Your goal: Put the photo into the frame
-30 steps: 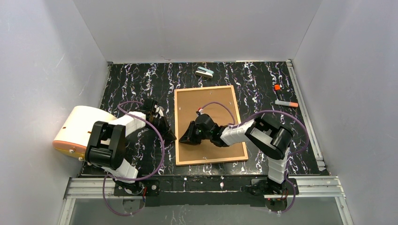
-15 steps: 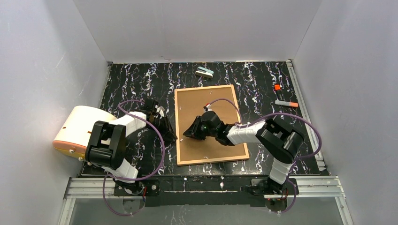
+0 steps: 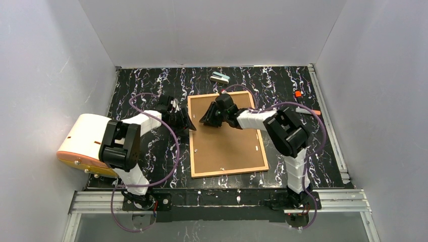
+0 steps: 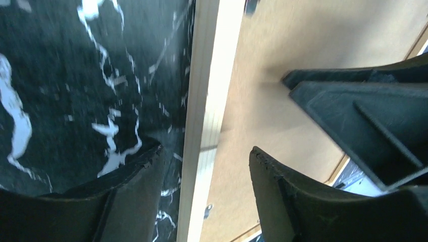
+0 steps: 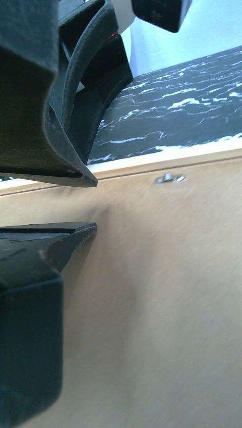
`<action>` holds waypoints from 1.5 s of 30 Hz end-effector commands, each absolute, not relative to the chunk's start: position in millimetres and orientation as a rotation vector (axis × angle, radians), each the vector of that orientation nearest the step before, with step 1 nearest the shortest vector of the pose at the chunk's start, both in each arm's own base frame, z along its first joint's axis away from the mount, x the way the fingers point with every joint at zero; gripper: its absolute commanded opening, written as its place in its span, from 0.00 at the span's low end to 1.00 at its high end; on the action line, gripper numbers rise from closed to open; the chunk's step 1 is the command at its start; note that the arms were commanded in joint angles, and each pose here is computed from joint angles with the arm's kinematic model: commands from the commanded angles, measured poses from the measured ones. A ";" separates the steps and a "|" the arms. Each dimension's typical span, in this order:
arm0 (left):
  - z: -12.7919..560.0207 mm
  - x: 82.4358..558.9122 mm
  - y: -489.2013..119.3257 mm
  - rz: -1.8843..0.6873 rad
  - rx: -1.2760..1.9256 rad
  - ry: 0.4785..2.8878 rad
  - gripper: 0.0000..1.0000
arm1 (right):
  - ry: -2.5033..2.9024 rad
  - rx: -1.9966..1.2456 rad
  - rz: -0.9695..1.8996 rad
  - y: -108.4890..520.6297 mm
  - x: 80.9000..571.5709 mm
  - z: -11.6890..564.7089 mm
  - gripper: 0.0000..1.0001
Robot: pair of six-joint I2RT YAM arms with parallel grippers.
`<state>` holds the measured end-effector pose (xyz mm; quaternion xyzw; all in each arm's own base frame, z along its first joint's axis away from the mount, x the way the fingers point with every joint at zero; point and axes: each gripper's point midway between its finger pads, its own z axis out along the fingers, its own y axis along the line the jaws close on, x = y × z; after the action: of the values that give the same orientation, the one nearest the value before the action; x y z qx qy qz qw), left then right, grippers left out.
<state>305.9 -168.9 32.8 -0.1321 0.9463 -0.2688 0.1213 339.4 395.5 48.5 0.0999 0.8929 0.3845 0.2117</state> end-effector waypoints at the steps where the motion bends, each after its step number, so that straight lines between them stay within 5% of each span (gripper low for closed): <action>1: 21.4 336.6 -152.6 -0.633 -0.419 2.747 0.55 | 2.479 0.087 1.130 425.1 351.4 57.5 0.40; 6: 7.9 348.0 -149.1 -0.584 -0.460 2.758 0.26 | 2.454 0.082 1.227 446.9 376.7 61.3 0.36; 13: -0.7 354.9 -152.0 -0.592 -0.440 2.794 0.06 | 2.487 0.173 1.119 442.1 401.5 42.0 0.33; 22: -4.8 343.8 -147.3 -0.566 -0.439 2.837 0.02 | 2.473 0.196 1.054 429.4 409.4 46.6 0.32; 45: -9.6 341.0 -165.8 -0.742 -0.340 2.840 0.05 | 2.477 0.231 1.398 462.9 397.8 29.7 0.29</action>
<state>354.9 -171.8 23.1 -0.1185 0.9454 -0.2782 0.1215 398.7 450.5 43.5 0.0712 0.8684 0.4691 0.1440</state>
